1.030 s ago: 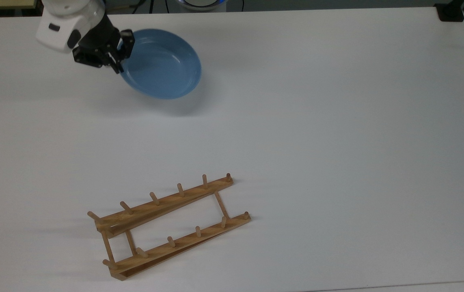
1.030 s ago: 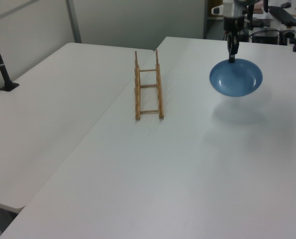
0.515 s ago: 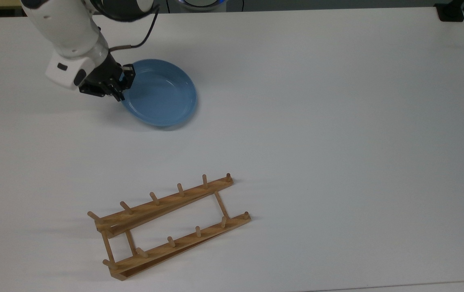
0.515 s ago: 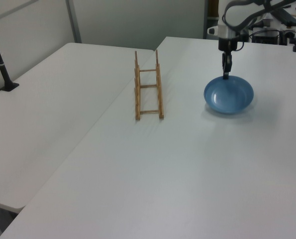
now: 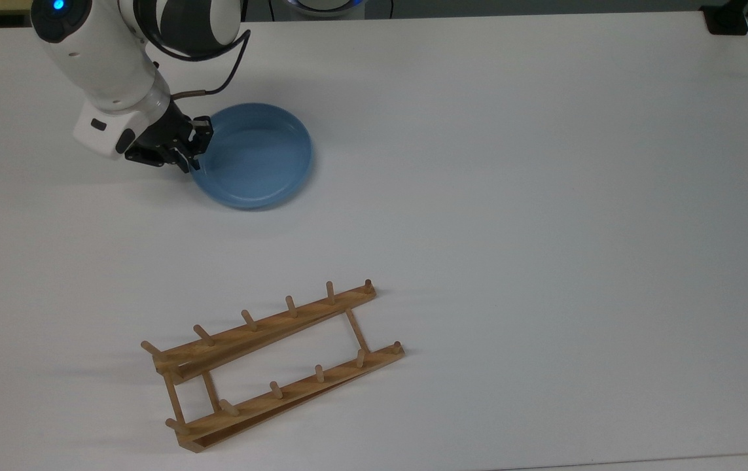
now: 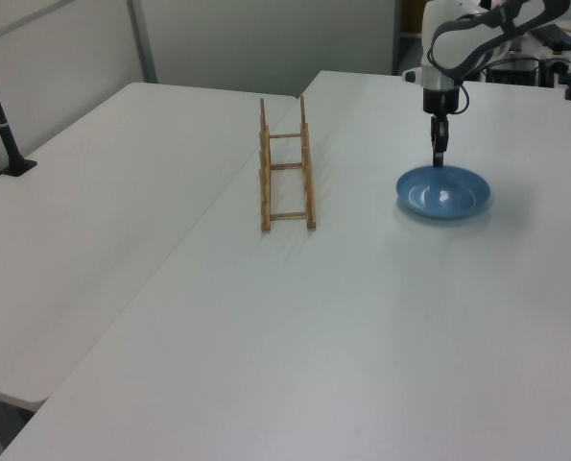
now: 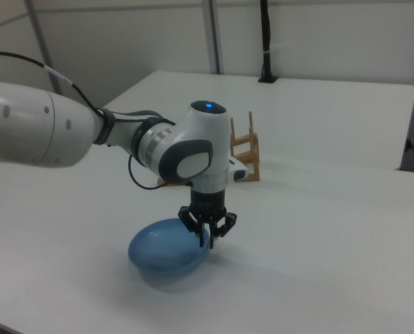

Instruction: Pick plate from plate rack

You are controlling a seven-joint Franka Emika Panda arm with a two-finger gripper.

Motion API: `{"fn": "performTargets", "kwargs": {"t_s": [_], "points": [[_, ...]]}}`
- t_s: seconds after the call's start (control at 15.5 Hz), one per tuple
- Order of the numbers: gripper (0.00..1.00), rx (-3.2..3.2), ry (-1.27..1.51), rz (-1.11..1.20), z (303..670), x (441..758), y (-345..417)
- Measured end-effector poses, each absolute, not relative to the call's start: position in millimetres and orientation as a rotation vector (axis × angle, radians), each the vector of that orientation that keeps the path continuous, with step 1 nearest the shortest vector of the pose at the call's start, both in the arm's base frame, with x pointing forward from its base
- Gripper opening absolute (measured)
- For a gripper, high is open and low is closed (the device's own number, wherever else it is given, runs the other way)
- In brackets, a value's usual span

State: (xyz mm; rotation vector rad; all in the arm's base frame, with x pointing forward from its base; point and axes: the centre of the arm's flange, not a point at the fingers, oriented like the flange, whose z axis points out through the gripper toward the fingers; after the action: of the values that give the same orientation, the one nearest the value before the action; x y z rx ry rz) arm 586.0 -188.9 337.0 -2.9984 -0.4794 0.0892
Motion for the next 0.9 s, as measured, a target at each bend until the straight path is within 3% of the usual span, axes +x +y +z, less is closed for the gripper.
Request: {"fn": "performTargets", "kwargs": {"t_s": [0.32,0.51,0.9], "points": [[0.7,-3.009,-0.473,0.062,345.3,587.9,-192.5],[0.99,-3.042,-0.396,-0.001,379.7,590.3,-193.1],[1.0,-3.074,0.099,-0.087,510.5,591.1,-142.1]]}}
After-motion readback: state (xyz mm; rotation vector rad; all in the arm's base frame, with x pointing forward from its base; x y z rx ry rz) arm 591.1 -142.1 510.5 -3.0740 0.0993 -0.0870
